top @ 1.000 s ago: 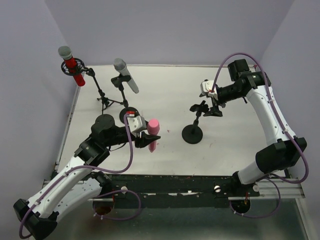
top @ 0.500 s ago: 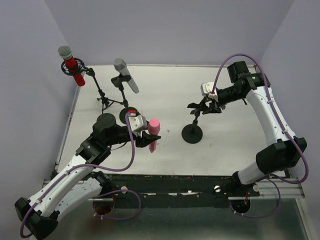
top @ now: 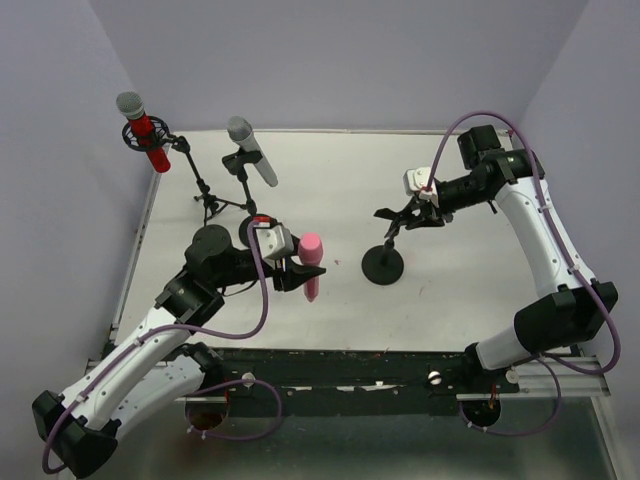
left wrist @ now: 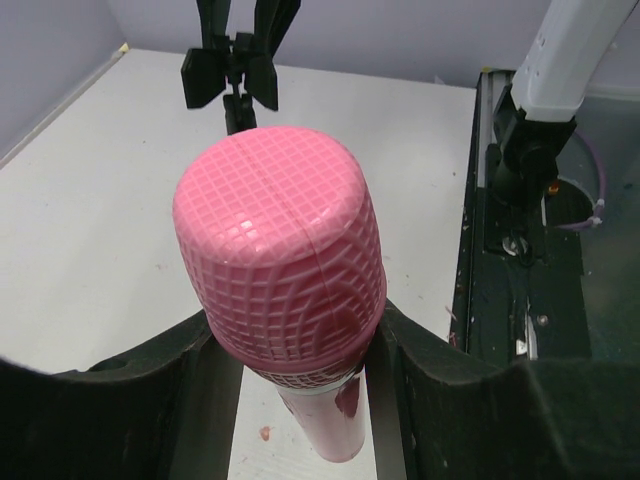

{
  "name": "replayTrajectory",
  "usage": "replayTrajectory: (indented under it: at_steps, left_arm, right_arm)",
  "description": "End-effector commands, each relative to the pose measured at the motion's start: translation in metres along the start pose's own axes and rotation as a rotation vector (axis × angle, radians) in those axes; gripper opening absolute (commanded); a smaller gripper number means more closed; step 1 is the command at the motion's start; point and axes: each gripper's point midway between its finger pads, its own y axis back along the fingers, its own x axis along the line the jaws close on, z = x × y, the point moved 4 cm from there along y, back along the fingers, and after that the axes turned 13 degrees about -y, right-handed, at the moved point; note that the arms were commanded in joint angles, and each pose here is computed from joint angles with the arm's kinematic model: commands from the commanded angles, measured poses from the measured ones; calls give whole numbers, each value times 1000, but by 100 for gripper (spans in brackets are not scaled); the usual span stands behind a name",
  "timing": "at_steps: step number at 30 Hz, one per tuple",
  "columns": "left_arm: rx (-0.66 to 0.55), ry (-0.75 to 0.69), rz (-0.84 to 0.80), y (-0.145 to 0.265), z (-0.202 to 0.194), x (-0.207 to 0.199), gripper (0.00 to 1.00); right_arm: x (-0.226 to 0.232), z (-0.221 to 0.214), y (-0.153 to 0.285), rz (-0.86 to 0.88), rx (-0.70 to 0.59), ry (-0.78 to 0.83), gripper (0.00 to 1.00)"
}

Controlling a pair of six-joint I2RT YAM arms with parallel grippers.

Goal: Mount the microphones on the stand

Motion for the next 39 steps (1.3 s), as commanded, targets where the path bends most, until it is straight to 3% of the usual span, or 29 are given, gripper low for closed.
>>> replayTrajectory:
  at_steps: [1, 8, 19, 39]
  left_arm:
    - [-143, 22, -25, -17, 35, 13, 0]
    - [-144, 15, -43, -71, 76, 50, 0]
    - [-92, 26, -74, -133, 84, 81, 0]
    - [-56, 20, -60, -176, 42, 75, 0]
  right_arm:
    - [26, 5, 3, 53, -33, -68, 12]
    - [25, -1, -2, 59, -29, -104, 12]
    - [26, -1, -3, 60, -41, -115, 11]
    - [35, 0, -9, 107, -84, -152, 9]
